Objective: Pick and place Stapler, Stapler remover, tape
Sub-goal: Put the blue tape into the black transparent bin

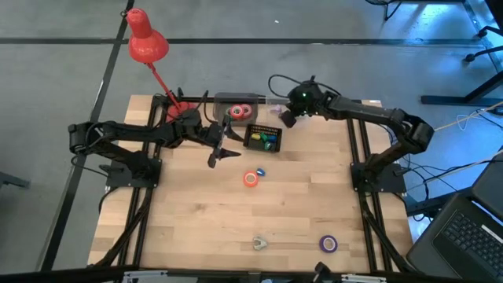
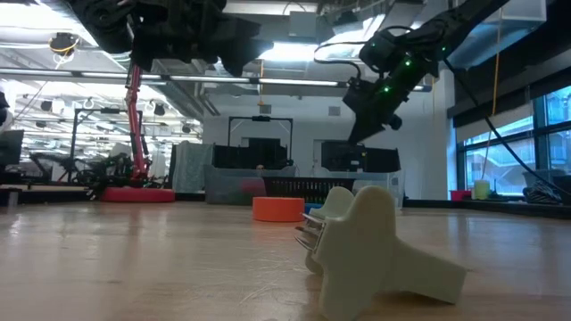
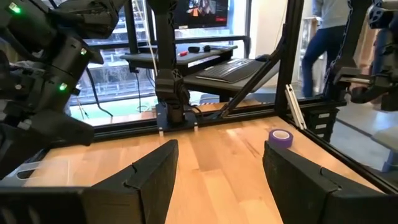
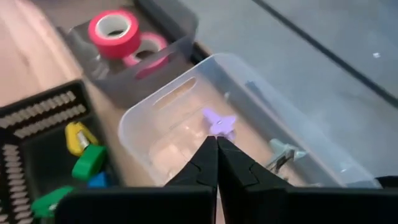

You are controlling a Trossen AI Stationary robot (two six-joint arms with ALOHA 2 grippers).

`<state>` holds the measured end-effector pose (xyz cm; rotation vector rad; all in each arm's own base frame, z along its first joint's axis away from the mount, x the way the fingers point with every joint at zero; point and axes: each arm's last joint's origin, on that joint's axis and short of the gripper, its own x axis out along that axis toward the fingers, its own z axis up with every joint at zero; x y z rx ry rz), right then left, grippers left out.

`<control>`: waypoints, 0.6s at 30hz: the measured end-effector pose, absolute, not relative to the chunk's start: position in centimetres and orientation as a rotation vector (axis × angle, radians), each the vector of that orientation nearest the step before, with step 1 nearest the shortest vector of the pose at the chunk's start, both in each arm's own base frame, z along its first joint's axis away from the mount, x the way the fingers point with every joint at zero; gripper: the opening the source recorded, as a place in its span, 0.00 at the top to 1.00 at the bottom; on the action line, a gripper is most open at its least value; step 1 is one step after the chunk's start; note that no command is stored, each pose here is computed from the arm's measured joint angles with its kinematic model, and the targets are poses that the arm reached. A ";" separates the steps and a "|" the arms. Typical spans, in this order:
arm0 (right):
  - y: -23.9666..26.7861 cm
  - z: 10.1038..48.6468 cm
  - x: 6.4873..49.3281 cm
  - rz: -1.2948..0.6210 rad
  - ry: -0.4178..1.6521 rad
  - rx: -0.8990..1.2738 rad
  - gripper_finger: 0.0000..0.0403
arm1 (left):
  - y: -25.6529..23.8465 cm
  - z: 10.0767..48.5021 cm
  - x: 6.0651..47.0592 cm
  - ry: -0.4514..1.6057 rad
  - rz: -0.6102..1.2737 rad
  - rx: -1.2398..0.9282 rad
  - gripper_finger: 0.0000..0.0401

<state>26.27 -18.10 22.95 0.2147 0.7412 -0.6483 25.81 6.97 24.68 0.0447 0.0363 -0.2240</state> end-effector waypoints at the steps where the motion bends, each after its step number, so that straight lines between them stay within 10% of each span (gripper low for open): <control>1: -17.8 22.9 26.4 -0.631 0.752 0.218 1.00 | 7.0 24.6 25.8 0.041 -0.224 0.043 0.44; 18: -5.5 22.5 26.9 -0.430 1.102 0.224 1.00 | 7.0 23.0 25.6 0.201 -0.222 -0.046 0.44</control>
